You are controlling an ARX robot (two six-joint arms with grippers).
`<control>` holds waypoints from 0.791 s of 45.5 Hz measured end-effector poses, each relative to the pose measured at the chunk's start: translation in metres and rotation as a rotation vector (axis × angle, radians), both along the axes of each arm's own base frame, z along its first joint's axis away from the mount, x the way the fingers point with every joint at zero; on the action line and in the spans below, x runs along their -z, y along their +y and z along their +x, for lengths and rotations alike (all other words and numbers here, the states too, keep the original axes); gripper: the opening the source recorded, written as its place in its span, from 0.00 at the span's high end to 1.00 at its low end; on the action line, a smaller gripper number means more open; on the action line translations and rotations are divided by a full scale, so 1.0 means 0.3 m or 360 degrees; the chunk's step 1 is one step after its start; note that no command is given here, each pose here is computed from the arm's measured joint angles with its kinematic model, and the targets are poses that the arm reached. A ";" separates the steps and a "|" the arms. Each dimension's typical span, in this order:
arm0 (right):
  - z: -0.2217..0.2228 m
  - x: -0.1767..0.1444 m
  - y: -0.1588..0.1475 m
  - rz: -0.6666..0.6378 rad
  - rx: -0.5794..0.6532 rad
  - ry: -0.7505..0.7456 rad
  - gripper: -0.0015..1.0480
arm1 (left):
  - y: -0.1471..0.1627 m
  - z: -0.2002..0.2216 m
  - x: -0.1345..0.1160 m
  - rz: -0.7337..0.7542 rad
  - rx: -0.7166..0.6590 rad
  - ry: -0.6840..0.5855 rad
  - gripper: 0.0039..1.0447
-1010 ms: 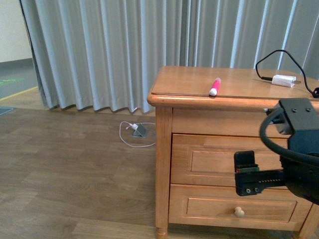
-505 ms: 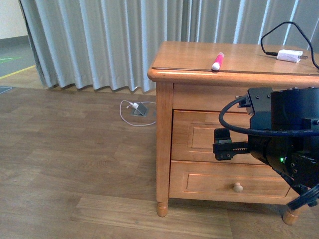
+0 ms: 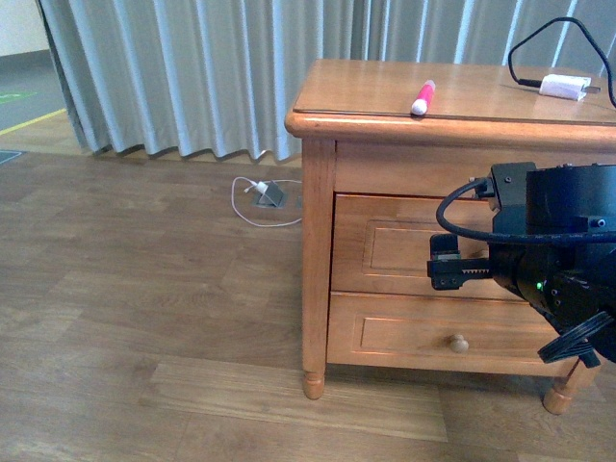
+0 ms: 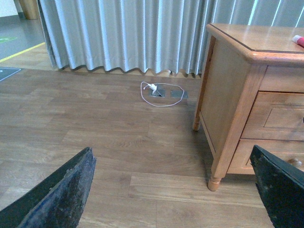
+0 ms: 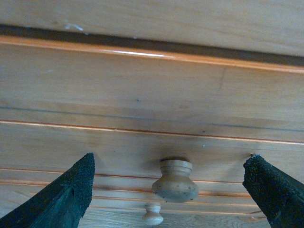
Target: Place pink marker in drawer with both arms
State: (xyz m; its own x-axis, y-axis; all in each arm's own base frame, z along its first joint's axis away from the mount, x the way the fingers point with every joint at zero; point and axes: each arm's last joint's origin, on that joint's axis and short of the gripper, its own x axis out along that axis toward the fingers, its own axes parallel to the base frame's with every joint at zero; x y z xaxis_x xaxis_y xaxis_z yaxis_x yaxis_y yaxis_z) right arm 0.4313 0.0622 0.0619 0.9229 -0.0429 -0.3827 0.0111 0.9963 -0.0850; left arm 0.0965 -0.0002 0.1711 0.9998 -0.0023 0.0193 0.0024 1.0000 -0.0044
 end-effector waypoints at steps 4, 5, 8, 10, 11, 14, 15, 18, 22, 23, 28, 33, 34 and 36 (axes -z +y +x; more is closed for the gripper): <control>0.004 0.013 -0.004 -0.0004 0.0008 0.0020 0.08 | 0.000 0.000 0.000 0.0000 0.0000 0.0000 0.05; 0.004 0.015 -0.003 -0.0005 0.0008 0.0021 0.08 | 0.000 0.000 0.000 0.0000 0.0000 0.0000 0.05; 0.006 0.020 -0.003 -0.0005 0.0007 0.0027 0.08 | 0.000 0.000 0.000 0.0000 0.0000 0.0000 0.05; 0.006 0.021 -0.003 -0.0006 0.0007 0.0029 0.08 | 0.000 0.000 0.000 0.0000 0.0000 0.0000 0.05; 0.006 0.022 -0.003 -0.0005 0.0007 0.0029 0.08 | 0.000 0.000 0.000 0.0000 0.0000 0.0000 0.05; 0.006 0.022 -0.003 -0.0005 0.0007 0.0029 0.08 | 0.000 0.000 0.000 0.0000 0.0000 0.0000 0.05; 0.006 0.022 -0.003 -0.0005 0.0006 0.0029 0.08 | 0.000 0.000 0.000 0.0000 0.0000 0.0000 0.05; 0.006 0.022 -0.003 -0.0006 0.0008 0.0029 0.08 | 0.000 0.000 0.000 0.0000 0.0000 0.0000 0.05; 0.006 0.021 -0.004 -0.0007 0.0014 0.0028 0.08 | 0.000 0.000 0.000 0.0000 0.0000 0.0000 0.05; 0.006 0.021 -0.004 -0.0007 0.0015 0.0027 0.08 | 0.000 0.000 0.000 0.0000 0.0000 0.0000 0.05; 0.006 0.020 -0.005 -0.0014 0.0031 0.0020 0.15 | 0.000 0.000 0.000 0.0000 0.0000 0.0000 0.05; 0.007 0.020 -0.005 -0.0016 0.0031 0.0023 0.35 | 0.000 0.000 0.000 0.0000 0.0000 0.0000 0.05; 0.007 0.020 -0.005 -0.0016 0.0031 0.0026 0.36 | 0.000 0.000 0.000 0.0000 0.0000 0.0000 0.05; 0.008 0.021 -0.005 -0.0015 0.0026 0.0035 0.43 | 0.000 0.000 0.000 0.0000 0.0000 0.0000 0.05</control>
